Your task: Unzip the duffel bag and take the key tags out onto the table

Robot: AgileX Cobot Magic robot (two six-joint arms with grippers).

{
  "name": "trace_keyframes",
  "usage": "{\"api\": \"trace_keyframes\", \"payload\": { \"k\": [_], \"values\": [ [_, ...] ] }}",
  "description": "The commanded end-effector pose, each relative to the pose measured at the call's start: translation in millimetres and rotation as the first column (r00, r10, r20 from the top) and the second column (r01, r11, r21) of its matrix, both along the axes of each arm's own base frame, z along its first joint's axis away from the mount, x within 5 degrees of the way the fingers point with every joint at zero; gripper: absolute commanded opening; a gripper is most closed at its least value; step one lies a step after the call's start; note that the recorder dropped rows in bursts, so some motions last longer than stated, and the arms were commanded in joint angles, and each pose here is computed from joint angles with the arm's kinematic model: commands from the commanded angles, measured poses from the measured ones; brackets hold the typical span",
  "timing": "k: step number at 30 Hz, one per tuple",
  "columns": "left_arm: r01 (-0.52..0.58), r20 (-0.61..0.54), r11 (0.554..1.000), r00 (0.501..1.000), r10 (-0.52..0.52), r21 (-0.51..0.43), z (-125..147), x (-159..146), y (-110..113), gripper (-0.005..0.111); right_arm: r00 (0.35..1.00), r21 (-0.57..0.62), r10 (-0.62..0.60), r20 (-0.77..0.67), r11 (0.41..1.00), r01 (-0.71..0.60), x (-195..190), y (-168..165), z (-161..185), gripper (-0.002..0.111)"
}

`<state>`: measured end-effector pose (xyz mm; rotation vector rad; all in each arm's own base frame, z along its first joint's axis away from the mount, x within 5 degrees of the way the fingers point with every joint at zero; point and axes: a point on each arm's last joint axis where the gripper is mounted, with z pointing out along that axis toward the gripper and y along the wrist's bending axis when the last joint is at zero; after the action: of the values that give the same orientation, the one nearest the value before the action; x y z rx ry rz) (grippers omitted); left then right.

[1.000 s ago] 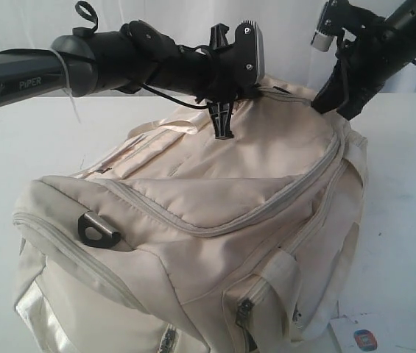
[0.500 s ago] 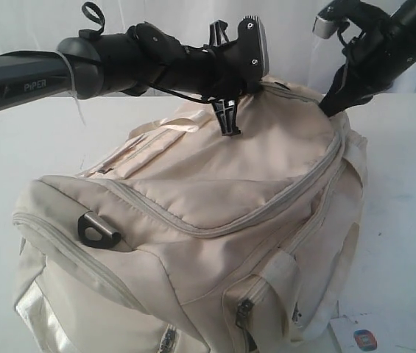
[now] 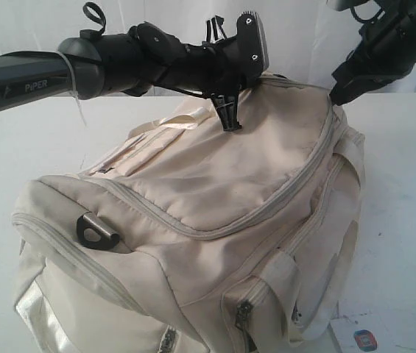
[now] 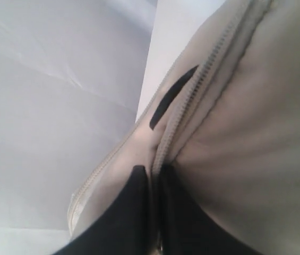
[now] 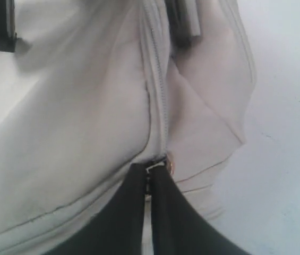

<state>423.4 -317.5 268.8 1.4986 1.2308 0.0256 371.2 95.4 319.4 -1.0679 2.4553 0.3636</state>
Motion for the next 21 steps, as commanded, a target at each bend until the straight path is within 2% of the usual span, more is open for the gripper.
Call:
{"api": "trace_keyframes", "payload": {
  "k": [1, 6, 13, 21],
  "values": [
    [-0.163, 0.014, 0.983, 0.986, 0.165, -0.089, 11.3, 21.5, 26.5, 0.0, 0.997, -0.03, 0.002, -0.078, 1.0, -0.004, -19.1, -7.8, -4.5, 0.0],
    [-0.147, -0.003, 0.986, 0.989, 0.148, -0.083, 10.0, 21.0, 27.0, 0.0, 0.993, 0.09, 0.025, -0.113, 0.996, -0.015, -33.7, 0.2, -4.2, 0.0],
    [-0.15, -0.004, 0.985, 0.989, 0.151, -0.083, 9.9, 22.2, 29.1, 0.0, 0.989, 0.097, 0.03, -0.146, 0.995, -0.016, -52.1, -1.7, -9.5, 0.0],
    [-0.153, -0.006, 0.985, 0.988, 0.153, -0.084, 9.9, 22.9, 30.1, 0.0, 0.989, 0.217, 0.095, -0.113, 0.974, -0.069, -77.0, 5.4, 2.1, 0.0]
  ]
}}
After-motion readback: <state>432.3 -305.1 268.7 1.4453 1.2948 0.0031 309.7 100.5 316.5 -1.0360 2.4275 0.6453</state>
